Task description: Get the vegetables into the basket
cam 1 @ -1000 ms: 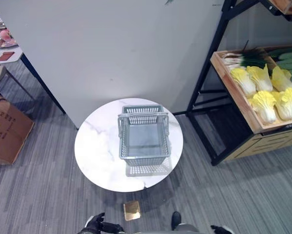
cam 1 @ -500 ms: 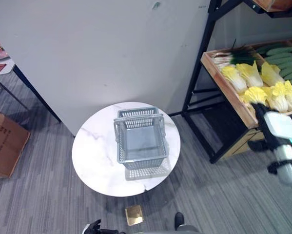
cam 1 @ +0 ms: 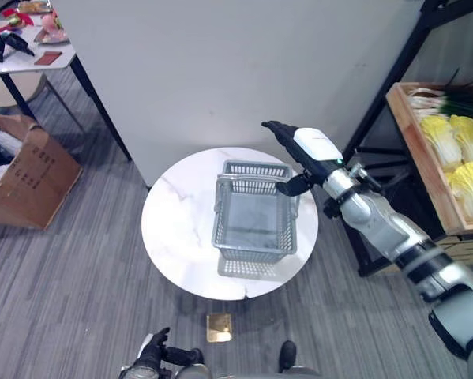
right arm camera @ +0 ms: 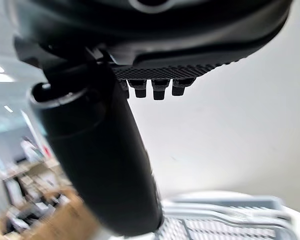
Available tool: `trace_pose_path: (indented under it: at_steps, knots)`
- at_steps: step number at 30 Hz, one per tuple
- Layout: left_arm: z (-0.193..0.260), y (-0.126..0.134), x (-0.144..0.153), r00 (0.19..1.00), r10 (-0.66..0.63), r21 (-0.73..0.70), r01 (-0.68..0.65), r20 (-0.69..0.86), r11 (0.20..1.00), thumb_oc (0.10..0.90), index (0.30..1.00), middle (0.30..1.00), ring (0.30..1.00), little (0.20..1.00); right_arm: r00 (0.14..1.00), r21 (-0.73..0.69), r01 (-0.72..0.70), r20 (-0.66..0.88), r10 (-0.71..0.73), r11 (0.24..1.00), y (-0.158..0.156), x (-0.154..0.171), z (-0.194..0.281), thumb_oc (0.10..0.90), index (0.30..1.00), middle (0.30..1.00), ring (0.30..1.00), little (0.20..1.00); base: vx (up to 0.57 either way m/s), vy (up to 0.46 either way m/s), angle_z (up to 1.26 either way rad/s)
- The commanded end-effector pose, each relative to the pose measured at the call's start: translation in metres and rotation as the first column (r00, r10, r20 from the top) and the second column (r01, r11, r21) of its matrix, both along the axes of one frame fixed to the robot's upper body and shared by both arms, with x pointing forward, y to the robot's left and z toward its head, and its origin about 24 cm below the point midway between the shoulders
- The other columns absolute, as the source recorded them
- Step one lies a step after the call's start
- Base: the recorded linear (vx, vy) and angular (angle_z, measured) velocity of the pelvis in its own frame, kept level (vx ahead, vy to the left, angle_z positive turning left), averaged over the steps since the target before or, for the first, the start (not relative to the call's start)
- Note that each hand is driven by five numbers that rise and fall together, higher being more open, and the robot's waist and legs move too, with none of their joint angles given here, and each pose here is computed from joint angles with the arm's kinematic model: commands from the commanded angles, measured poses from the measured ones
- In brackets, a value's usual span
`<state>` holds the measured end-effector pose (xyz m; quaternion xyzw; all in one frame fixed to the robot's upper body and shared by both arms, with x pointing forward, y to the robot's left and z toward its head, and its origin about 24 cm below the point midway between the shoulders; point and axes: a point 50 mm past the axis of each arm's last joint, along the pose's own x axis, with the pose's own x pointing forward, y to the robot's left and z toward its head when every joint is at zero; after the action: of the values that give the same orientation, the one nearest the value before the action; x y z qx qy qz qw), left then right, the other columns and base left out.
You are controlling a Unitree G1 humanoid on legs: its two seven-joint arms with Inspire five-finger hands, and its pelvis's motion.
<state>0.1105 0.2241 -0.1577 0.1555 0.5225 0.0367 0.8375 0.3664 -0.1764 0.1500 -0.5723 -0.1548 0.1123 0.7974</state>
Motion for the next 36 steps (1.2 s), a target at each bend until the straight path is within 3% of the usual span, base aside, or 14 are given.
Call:
trace_pose_path:
  at_steps: [1,2,3,8,21,22,23,26,30,34,36]
  knots:
    - [-0.004,0.014,-0.021,0.993,-0.044,0.063,0.052,-0.108,0.997,0.9,1.0,1.0,1.0,1.0,0.98,0.074,-0.017,0.2,0.002,0.997,0.017,0.021,0.074,0.9,1.0,1.0,1.0,1.0,-0.04,-0.022,0.08]
    - [-0.003,0.014,-0.019,0.994,-0.048,0.066,0.055,-0.102,0.996,0.9,1.0,1.0,1.0,1.0,0.984,0.119,-0.003,0.176,-0.018,0.993,0.018,0.026,0.074,0.9,1.0,1.0,1.0,1.0,-0.05,-0.018,0.02]
    - [-0.002,0.014,-0.016,0.995,-0.037,0.066,0.044,-0.09,0.997,0.9,1.0,1.0,1.0,1.0,0.991,0.249,0.031,0.118,-0.062,0.968,0.016,0.032,0.067,0.9,1.0,1.0,1.0,1.0,-0.06,-0.018,-0.02]
    - [0.001,0.02,-0.01,0.997,0.048,0.064,-0.044,-0.055,0.997,0.9,1.0,1.0,1.0,1.0,0.992,0.25,0.088,0.066,-0.107,0.964,0.018,0.043,0.068,0.9,1.0,1.0,1.0,1.0,-0.02,-0.011,0.03]
    - [0.009,0.021,0.016,0.998,0.058,0.077,-0.061,0.037,0.995,0.9,1.0,1.0,1.0,1.0,0.969,0.2,0.227,0.049,-0.241,0.953,0.001,0.055,0.072,0.9,1.0,1.0,1.0,1.0,-0.01,-0.007,0.05]
    - [0.009,0.02,0.019,0.998,0.055,0.075,-0.058,0.043,0.995,0.9,1.0,1.0,1.0,1.0,0.965,0.203,0.244,0.043,-0.257,0.948,-0.001,0.055,0.071,0.575,0.544,0.544,0.544,0.544,0.01,0.009,0.07]
    - [0.01,0.019,0.021,0.997,0.057,0.068,-0.061,0.053,0.996,0.9,1.0,1.0,1.0,1.0,0.958,0.208,0.272,0.036,-0.285,0.94,-0.008,0.056,0.068,0.4,0.3,0.3,0.3,0.3,0.01,0.016,0.08]
    - [0.011,0.012,0.028,0.996,0.041,0.049,-0.045,0.078,0.998,0.9,1.0,1.0,1.0,1.0,0.932,0.195,0.355,0.001,-0.362,0.914,-0.026,0.056,0.061,0.4,0.3,0.3,0.3,0.3,0.01,0.01,0.04]
    - [0.01,0.006,0.03,0.997,0.019,0.044,-0.023,0.078,0.999,0.9,1.0,1.0,1.0,1.0,0.929,0.192,0.366,-0.014,-0.37,0.911,-0.028,0.055,0.055,0.4,0.3,0.3,0.3,0.3,0.01,0.006,0.0]
    - [0.006,0.003,0.021,0.999,-0.008,0.041,0.006,0.039,0.999,0.9,1.0,1.0,1.0,1.0,0.958,0.169,0.285,-0.026,-0.285,0.944,-0.008,0.053,0.043,0.4,0.3,0.3,0.3,0.3,0.03,0.039,-0.03]
    - [0.004,0.003,0.016,0.999,-0.029,0.051,0.028,0.016,0.998,0.9,1.0,1.0,1.0,1.0,0.987,0.171,0.159,0.011,-0.163,0.972,0.011,0.045,0.043,0.4,0.3,0.3,0.3,0.3,0.02,0.056,-0.04]
